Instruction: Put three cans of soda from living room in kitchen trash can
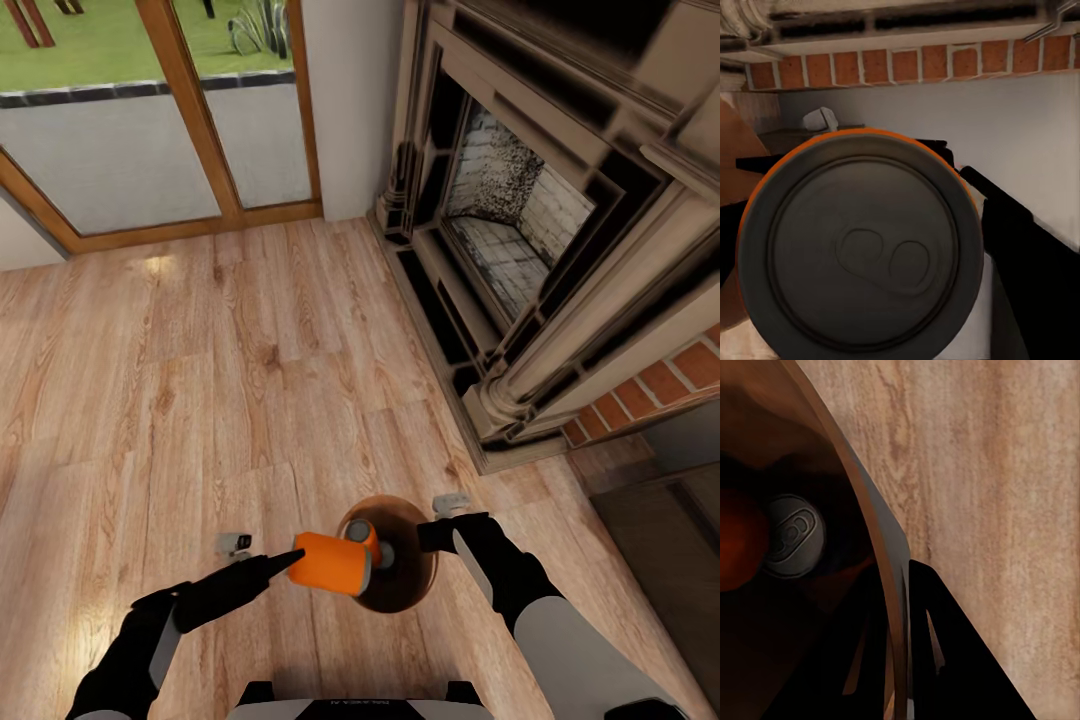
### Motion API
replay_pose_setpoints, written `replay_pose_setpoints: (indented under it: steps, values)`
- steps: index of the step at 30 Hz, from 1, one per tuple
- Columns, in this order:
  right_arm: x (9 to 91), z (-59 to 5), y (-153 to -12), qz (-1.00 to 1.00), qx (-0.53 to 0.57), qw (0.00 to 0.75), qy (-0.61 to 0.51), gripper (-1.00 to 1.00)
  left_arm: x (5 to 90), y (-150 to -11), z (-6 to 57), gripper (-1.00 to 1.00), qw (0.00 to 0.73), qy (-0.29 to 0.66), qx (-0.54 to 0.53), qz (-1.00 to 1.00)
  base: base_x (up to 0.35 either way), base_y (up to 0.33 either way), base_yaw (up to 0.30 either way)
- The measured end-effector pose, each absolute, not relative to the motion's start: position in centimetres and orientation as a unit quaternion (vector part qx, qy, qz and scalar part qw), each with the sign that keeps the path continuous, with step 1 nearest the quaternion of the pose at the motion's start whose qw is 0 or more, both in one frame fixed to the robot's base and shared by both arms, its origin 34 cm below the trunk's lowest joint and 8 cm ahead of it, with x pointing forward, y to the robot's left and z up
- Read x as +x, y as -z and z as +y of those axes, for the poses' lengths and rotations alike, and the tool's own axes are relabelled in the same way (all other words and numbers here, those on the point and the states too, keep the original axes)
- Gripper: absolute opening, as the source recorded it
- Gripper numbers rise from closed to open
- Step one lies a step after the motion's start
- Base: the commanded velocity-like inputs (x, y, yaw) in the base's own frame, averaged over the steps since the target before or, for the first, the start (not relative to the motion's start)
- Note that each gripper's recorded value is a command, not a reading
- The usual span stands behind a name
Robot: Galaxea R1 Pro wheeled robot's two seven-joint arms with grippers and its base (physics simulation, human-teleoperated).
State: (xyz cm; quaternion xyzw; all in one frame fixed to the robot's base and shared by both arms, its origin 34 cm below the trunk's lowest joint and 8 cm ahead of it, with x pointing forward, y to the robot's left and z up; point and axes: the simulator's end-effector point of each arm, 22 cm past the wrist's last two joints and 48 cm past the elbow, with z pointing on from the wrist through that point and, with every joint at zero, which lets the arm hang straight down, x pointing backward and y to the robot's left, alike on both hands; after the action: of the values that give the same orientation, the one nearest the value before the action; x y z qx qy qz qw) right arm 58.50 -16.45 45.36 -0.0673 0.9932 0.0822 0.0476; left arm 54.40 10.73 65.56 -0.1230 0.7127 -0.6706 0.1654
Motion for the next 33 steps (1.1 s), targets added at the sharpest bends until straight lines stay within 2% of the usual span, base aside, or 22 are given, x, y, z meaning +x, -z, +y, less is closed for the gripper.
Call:
replay_pose_setpoints:
  steps: [18,33]
  values:
    - [58.5,-16.1,-45.4,0.993,-0.067,0.048,-0.085,-1.00,54.6,-63.1,8.4,-1.00,0.155,0.634,-0.140,0.744,0.000,0.000,0.000]
    - [58.6,-16.2,-45.3,0.993,-0.067,0.045,-0.083,-1.00,53.0,-61.5,5.9,-1.00,0.124,0.610,-0.113,0.774,0.000,0.000,0.000]
